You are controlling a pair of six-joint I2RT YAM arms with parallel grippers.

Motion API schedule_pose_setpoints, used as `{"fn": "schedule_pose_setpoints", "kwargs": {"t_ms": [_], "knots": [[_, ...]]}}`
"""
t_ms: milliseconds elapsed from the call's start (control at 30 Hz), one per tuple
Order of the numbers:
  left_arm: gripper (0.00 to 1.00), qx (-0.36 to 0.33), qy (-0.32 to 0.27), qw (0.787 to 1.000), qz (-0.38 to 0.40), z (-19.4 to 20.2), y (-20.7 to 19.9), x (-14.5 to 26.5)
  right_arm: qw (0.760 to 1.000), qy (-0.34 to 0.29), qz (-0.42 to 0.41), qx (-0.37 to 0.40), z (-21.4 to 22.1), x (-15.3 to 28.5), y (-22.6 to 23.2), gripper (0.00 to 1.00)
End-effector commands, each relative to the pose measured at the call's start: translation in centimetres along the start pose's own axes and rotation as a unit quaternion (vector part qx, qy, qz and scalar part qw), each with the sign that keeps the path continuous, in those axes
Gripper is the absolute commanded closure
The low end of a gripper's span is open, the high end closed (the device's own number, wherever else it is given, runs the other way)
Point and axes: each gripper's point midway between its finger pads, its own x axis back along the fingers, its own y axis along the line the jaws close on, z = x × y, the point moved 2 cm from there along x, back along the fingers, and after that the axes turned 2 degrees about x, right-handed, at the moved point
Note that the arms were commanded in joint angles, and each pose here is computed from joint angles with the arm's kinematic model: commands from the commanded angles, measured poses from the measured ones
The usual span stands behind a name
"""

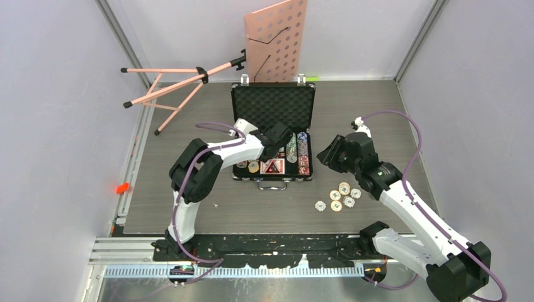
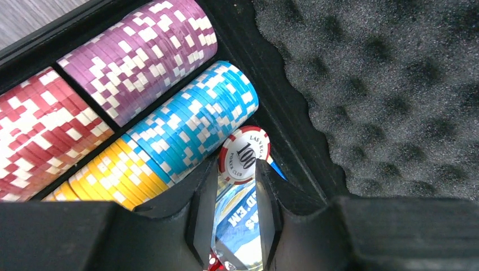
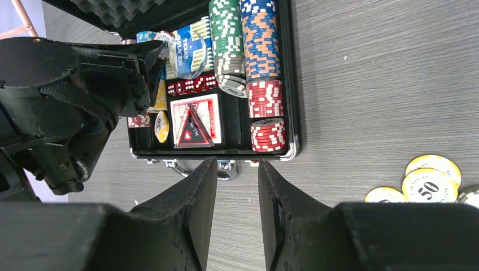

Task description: Pack up texas hold em set

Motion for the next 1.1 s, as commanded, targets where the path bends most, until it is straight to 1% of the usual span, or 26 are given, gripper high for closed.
{"fn": "schedule_pose_setpoints", "kwargs": {"t_ms": [0,100,200,267,367,433,500,667,867,933,1000,1067], "knots": [[0.67,0.000,-0.034,0.999,0.018,-1.1,-1.6,-0.6,1.000,-0.007,-0.009,0.004,-0.4,0.2,0.2,0.61],[0.69,0.002,-0.034,0.999,0.020,-1.3,-1.7,-0.5,1.000,-0.006,-0.010,0.004,-0.4,0.2,0.2,0.62],[0.80,-0.004,-0.033,0.999,0.034,-1.3,-2.4,-0.3,1.000,-0.006,-0.010,0.004,-0.4,0.2,0.2,0.62],[0.84,-0.007,-0.032,0.999,0.037,-1.3,-2.5,-0.3,1.000,-0.003,-0.012,0.004,-0.4,0.2,0.2,0.62],[0.94,-0.013,-0.030,0.998,0.045,-1.3,-2.7,-0.2,1.000,-0.002,-0.012,0.003,-0.4,0.2,0.2,0.61],[0.98,-0.017,-0.029,0.998,0.052,-1.2,-2.8,-0.2,1.000,-0.001,-0.011,0.003,-0.4,0.1,0.1,0.61],[0.98,-0.021,-0.028,0.998,0.061,-1.4,-3.1,0.0,1.000,0.000,-0.012,0.003,-0.3,0.1,0.1,0.61],[0.98,-0.033,-0.023,0.996,0.086,-1.6,-3.9,0.5,1.000,0.004,-0.013,0.000,-0.2,0.0,0.1,0.62],[0.93,-0.038,-0.008,0.994,0.104,-1.7,-4.6,1.3,1.000,0.009,-0.013,0.000,-0.1,-0.1,0.2,0.62],[0.90,-0.042,-0.004,0.993,0.114,-1.8,-5.0,1.7,1.000,0.009,-0.011,0.000,-0.1,-0.2,0.1,0.62],[0.84,-0.051,0.002,0.991,0.126,-1.9,-5.4,2.1,1.000,0.011,-0.011,0.000,0.0,-0.2,0.1,0.62],[0.73,-0.065,0.009,0.989,0.135,-1.9,-5.7,2.4,1.000,0.011,-0.010,-0.001,0.0,-0.3,0.1,0.62]]}}
